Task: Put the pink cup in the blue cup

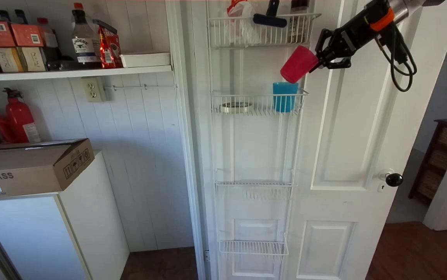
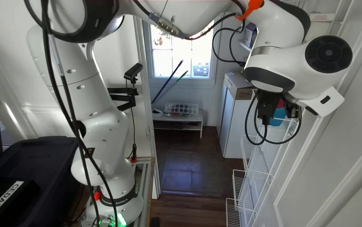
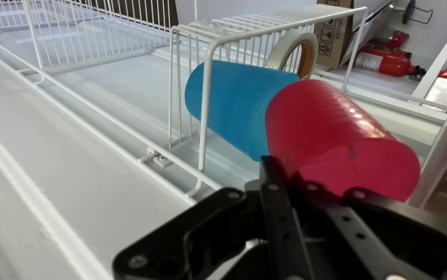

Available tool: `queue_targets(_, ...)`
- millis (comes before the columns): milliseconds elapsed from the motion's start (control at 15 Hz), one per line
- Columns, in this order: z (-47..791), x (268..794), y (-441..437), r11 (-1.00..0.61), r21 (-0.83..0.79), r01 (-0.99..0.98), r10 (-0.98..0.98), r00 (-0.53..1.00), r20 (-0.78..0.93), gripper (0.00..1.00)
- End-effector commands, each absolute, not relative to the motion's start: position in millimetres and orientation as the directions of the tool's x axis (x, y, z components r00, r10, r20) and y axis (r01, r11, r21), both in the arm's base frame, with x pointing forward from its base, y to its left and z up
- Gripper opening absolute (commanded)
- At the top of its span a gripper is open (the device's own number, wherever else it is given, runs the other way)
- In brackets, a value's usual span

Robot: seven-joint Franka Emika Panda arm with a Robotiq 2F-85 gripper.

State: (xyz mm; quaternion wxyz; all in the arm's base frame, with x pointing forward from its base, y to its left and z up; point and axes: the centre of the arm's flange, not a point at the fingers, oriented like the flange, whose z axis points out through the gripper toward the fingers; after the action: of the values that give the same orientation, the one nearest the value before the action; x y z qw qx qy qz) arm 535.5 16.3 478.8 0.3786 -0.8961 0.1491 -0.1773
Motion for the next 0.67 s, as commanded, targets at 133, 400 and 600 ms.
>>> queue_targets(133,475.1,540.4,26.9,-0.709,-0.69,-0.143,-0.425,0.868,0.257,0.01)
queue_targets(400,477.2,539.6,31.4,-0.759,-0.64,-0.118,-0.388,0.871,0.3,0.01)
queue_targets(600,478.6,538.7,30.3,-0.793,-0.602,-0.097,-0.348,0.883,0.316,0.01)
